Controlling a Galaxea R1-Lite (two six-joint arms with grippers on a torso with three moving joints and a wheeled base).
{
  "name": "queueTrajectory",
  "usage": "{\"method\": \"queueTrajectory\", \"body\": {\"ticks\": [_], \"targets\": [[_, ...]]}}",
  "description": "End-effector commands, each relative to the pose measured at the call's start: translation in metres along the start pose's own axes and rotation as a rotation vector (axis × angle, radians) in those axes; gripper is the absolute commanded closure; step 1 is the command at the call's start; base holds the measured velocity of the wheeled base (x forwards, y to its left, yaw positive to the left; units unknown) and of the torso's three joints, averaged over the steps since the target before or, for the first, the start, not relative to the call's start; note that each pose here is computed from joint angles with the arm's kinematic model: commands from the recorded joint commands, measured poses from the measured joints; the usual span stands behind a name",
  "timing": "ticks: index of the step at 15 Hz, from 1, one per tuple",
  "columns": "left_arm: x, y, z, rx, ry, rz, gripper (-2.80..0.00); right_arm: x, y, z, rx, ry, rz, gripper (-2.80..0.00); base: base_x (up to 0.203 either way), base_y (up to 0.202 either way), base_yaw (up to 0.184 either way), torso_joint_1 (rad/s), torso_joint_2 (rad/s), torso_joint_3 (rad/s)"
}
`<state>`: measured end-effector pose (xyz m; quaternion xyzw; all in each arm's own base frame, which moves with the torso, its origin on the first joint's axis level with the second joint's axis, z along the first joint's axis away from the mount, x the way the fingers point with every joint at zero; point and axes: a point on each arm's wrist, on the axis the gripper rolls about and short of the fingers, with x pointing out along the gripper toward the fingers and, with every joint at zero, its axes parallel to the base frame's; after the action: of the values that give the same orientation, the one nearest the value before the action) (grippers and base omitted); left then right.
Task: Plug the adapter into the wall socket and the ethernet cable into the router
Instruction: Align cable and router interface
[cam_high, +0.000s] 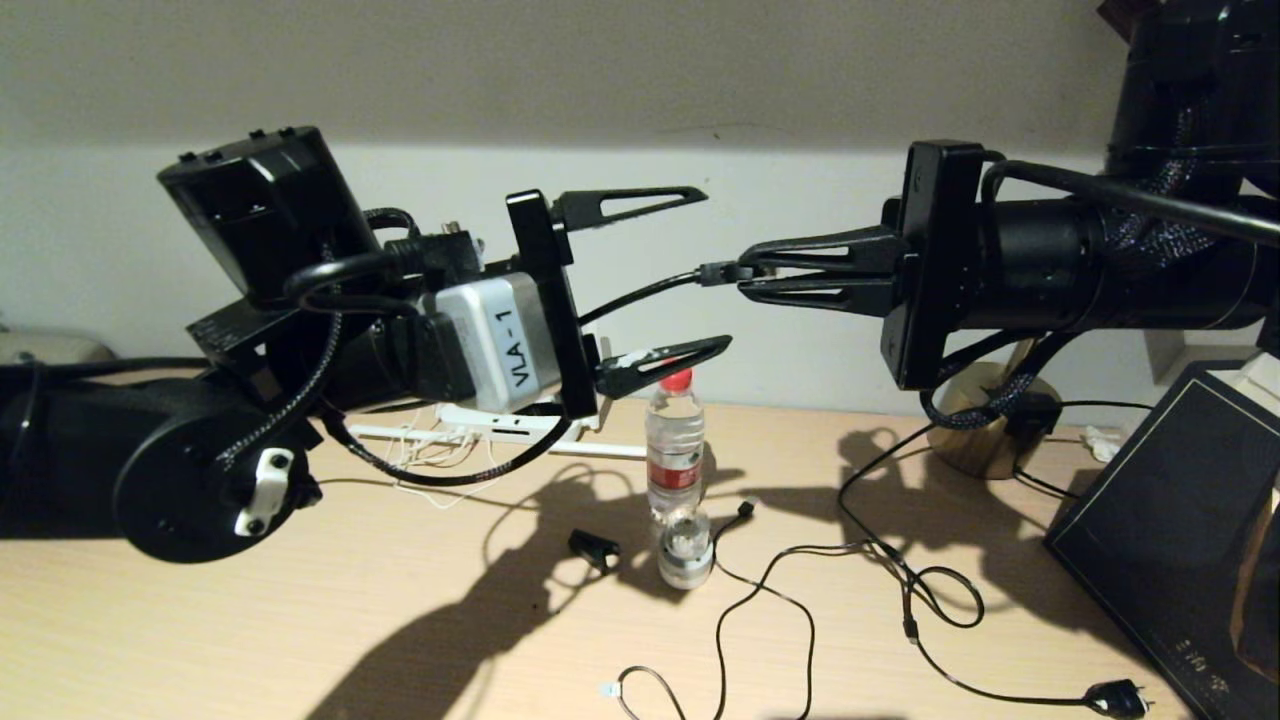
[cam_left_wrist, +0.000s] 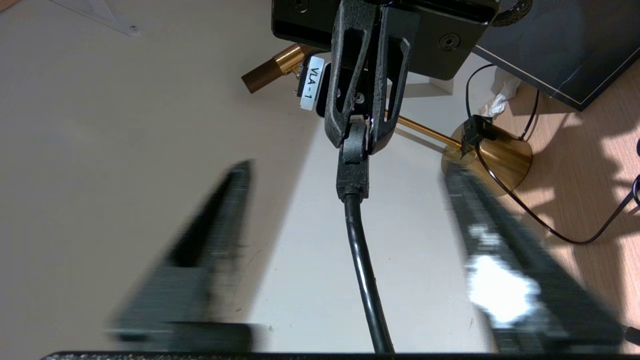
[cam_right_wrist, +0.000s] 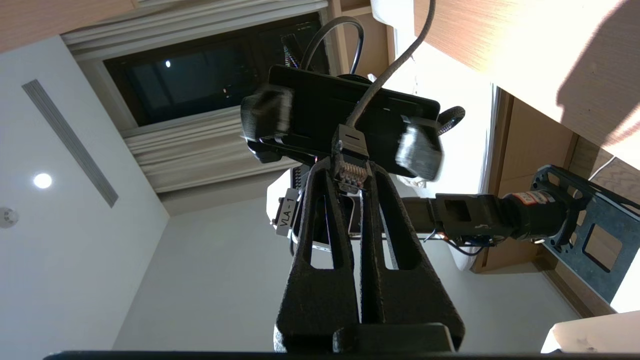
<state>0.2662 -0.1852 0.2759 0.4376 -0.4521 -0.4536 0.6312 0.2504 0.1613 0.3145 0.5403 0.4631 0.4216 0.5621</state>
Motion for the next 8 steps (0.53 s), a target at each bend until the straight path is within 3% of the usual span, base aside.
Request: {"method": "queueTrajectory", "body": {"ticks": [1, 8], "targets": [[0.0002, -0.0001, 0.0003, 0.009, -0.006, 0.001, 0.00, 0.0001, 0.0003, -0.0004, 0.007, 0.005, 0.002, 0.00, 0.000, 0.000, 0.000, 0.000, 0.00, 0.000], [0.0010, -0.0018, -0.0014, 0.006, -0.004, -0.003, 0.00, 0.0004, 0.0002, 0.0000, 0.007, 0.006, 0.001, 0.00, 0.000, 0.000, 0.000, 0.000, 0.00, 0.000]]}}
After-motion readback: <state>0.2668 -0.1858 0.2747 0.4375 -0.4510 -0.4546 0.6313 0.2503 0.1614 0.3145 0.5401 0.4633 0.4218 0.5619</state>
